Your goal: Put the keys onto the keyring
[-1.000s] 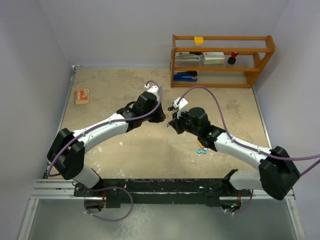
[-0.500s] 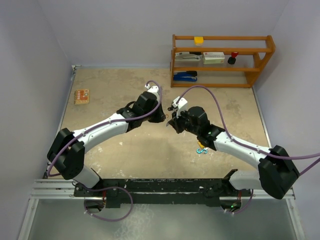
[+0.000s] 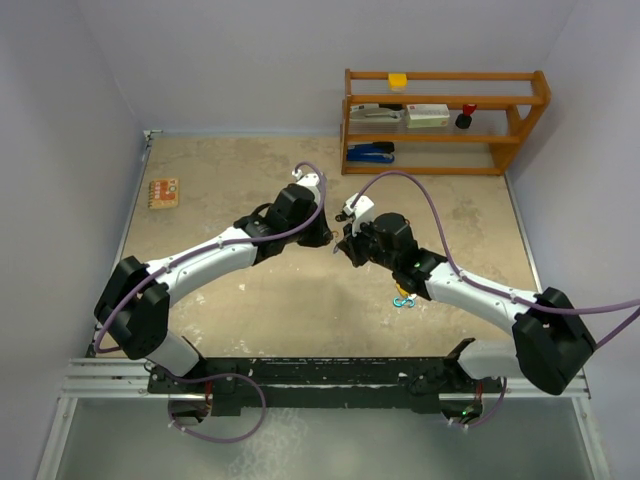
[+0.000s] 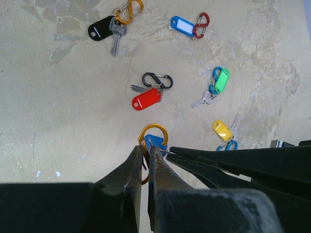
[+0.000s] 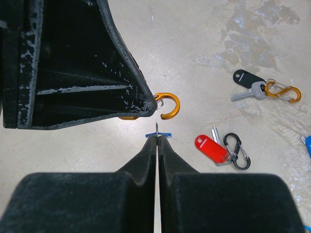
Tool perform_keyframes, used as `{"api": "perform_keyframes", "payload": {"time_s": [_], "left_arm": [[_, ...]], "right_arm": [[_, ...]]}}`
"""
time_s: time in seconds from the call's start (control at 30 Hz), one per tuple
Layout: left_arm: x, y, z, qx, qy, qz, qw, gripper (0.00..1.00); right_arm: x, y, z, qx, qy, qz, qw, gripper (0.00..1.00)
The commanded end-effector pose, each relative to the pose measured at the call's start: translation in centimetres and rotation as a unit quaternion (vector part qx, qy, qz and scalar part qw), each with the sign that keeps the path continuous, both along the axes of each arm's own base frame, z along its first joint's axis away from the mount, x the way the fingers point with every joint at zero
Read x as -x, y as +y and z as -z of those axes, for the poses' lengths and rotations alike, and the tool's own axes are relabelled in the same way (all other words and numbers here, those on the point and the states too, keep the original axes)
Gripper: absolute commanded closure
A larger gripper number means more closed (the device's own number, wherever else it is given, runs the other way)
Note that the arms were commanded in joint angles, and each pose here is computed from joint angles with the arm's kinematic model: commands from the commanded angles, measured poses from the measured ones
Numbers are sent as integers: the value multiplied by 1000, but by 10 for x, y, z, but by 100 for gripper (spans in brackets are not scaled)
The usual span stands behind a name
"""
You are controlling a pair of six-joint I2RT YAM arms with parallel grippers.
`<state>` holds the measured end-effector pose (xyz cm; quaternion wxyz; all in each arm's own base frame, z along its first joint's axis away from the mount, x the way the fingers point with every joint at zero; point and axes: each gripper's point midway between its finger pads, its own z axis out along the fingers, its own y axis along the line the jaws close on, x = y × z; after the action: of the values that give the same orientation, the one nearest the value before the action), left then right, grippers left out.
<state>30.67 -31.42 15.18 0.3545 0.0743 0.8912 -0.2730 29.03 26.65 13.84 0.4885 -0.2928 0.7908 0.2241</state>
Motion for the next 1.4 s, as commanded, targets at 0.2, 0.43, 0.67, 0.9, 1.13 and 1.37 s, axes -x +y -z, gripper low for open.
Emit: {"api": "perform_keyframes", "payload": {"time_s": [0.2,0.43,0.67,0.9,1.13,1.37], "left_arm": [[-4,-9,-14,8,-20,15,1000,100],[-5,-10,-13,7,-20,15,1000,100],[-5,-12,-10,6,-19,17,1000,100],[-2,-13,-14,7,-22,21,1000,100],[-1,-11,-19,8,-25,21,999,100],[1,-11,-23,10,-29,22,999,100]], "right_arm": [[-11,12,-32,-25,-40,-6,999,100],[-10,14,-31,-27,-37,-10,999,100],[-10,16,-31,-30,-35,-14,999,100],[-10,14,-29,-27,-34,-10,999,100],[-10,13,-26,-25,-31,-7,999,100],[-11,11,-25,-26,-29,0,999,100]]}}
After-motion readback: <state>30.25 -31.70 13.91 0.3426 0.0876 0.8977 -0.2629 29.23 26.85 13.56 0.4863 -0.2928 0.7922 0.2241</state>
